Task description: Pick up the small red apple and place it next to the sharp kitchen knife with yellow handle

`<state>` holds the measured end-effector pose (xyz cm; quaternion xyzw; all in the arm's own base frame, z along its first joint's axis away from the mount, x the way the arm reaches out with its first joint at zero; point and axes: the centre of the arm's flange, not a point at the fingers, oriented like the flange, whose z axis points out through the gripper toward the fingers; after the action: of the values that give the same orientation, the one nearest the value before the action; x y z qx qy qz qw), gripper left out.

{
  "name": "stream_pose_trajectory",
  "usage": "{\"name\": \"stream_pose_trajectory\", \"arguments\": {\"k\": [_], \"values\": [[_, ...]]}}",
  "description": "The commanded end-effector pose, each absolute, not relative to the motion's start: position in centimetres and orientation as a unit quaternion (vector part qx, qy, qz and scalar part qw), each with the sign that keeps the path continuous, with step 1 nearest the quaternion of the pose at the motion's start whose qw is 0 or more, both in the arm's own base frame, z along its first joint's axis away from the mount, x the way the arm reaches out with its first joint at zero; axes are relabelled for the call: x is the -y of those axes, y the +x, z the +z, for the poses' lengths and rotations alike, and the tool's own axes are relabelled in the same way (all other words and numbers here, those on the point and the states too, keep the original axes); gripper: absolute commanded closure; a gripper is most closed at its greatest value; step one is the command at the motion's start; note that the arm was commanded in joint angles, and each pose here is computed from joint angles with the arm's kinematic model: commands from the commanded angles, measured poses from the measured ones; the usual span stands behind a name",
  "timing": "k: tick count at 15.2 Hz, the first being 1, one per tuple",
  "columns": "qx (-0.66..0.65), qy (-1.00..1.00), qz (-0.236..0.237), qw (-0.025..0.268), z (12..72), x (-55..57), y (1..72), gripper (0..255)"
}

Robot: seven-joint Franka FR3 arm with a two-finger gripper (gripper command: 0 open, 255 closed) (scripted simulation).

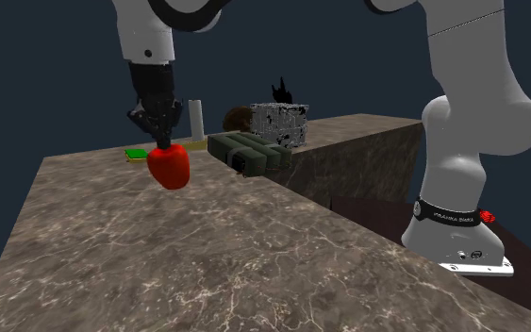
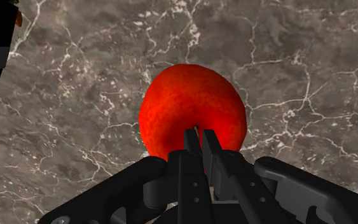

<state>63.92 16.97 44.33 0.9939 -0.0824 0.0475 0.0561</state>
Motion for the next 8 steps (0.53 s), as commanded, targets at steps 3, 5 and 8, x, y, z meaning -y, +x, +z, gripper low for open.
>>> {"name": "stream_pose_trajectory", "arguments": {"k": [3, 5, 8], "values": [[0.082, 0.994, 0.047, 0.056, 46.4, -16.9, 63.9, 255], [0.082, 0.994, 0.047, 0.056, 47.5, -16.9, 63.9, 255], [0.082, 0.994, 0.047, 0.056, 49.1, -16.9, 63.9, 255]]}}
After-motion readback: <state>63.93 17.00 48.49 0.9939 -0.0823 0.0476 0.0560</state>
